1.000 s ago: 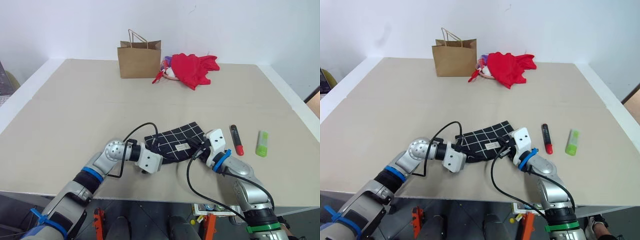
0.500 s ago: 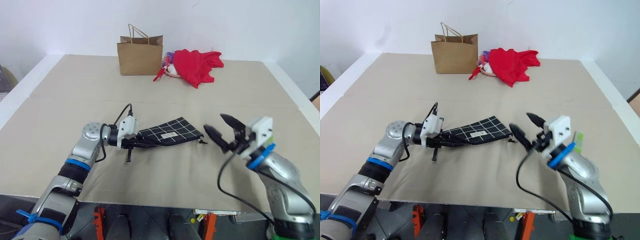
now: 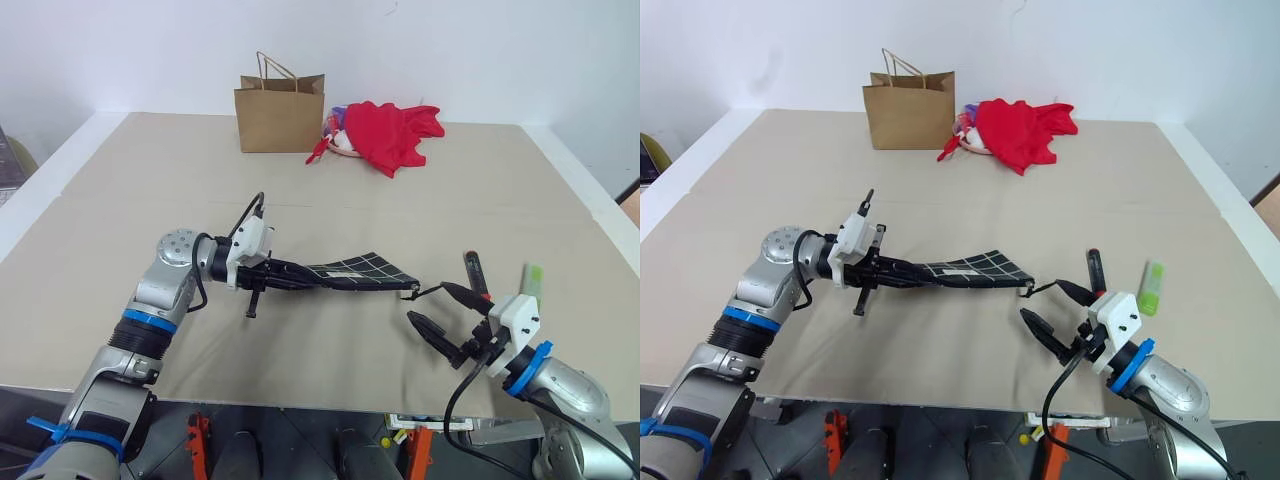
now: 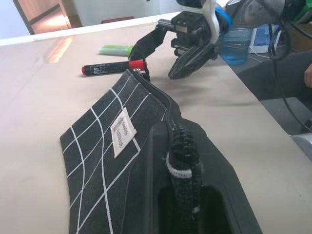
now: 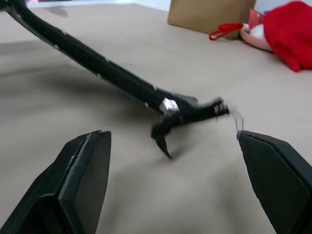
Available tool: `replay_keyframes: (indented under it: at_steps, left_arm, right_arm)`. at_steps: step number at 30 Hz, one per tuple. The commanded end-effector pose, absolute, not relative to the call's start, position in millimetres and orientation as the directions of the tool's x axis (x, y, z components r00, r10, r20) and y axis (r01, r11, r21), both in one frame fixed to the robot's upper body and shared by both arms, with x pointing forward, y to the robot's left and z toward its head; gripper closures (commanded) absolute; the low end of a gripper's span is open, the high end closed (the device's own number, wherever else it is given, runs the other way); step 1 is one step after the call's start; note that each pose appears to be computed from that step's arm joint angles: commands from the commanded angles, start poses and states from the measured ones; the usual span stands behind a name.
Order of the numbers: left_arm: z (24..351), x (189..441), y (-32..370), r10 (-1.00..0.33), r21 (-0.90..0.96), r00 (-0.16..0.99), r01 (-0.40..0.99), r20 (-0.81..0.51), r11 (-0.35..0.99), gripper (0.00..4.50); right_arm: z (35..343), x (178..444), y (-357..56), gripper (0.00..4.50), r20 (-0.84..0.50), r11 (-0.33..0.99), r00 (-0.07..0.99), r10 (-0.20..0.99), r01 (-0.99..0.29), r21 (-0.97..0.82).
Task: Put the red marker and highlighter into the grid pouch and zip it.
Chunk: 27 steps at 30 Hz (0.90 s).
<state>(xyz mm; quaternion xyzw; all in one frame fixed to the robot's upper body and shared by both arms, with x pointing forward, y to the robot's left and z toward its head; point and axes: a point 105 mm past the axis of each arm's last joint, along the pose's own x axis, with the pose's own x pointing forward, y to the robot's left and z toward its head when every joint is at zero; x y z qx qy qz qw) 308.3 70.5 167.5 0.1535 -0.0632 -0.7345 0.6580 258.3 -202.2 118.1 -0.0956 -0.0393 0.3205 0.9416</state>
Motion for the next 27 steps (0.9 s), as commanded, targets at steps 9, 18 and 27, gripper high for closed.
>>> replay_keyframes:
  at_steps: [9, 18, 27]
  left_arm:
    - [175.5, 303.9, 71.6, -0.988, 0.338, -0.081, 0.933, -0.13, -0.121, 4.5]
    - [171.9, 304.6, 69.1, -0.989, 0.348, -0.071, 0.931, -0.129, -0.112, 4.5]
    - [167.4, 303.9, 59.8, -0.989, 0.374, -0.08, 0.92, -0.126, -0.122, 4.5]
  right_arm:
    - [137.8, 270.3, -183.7, 2.47, 0.116, 0.753, 0.747, 0.655, -0.634, -0.177]
    - [155.7, 264.7, -163.6, 4.37, 0.146, 0.704, 0.69, 0.709, -0.682, -0.197]
    - [175.2, 268.5, -125.5, 4.37, 0.152, 0.629, 0.61, 0.777, -0.749, -0.207]
